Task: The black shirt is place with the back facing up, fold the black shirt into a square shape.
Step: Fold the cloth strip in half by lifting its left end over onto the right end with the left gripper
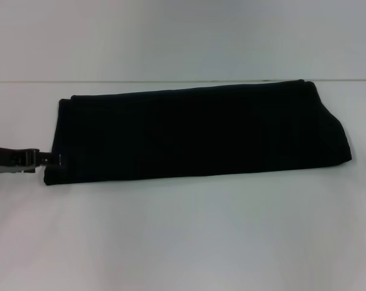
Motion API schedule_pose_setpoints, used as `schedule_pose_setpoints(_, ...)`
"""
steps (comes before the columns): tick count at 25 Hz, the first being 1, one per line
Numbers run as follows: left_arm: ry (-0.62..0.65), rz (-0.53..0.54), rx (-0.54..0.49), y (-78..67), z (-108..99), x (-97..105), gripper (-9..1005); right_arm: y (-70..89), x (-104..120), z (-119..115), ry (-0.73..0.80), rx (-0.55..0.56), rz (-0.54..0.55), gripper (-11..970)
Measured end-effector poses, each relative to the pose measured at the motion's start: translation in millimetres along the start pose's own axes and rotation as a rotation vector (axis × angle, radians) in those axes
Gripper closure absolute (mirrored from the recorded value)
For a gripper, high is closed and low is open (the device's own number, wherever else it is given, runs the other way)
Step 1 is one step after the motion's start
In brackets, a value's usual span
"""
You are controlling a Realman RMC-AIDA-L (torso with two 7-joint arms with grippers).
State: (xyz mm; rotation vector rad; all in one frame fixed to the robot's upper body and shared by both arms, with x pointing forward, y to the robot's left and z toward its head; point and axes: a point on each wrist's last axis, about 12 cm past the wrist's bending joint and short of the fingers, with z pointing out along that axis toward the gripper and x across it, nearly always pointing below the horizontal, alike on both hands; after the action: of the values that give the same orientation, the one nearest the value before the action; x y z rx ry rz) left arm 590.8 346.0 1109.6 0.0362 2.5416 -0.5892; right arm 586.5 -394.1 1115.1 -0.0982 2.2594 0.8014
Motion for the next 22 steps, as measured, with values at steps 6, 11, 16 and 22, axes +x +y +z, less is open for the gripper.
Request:
schedule_pose_setpoints(6, 0.024, -0.003, 0.009, -2.5, 8.3, 5.0, 123, 3.5, -2.0, 6.2, 0.022, 0.003, -0.02, 385)
schedule_pose_setpoints(11, 0.035, 0.004, 0.012, -3.7, 13.0, 7.0, 123, 5.2, -3.9, 8.4, 0.02, 0.001, -0.024, 386)
schedule_pose_setpoints(16, 0.033, 0.01, 0.016, -4.5, 13.8, 6.6, 122, 4.5, -4.3, 8.7, 0.018, 0.008, -0.024, 388)
schedule_pose_setpoints(22, 0.049, 0.067, 0.014, -8.4, 16.8, 5.8, 151, 3.6, -4.3, 9.3, 0.013, 0.018, -0.024, 393)
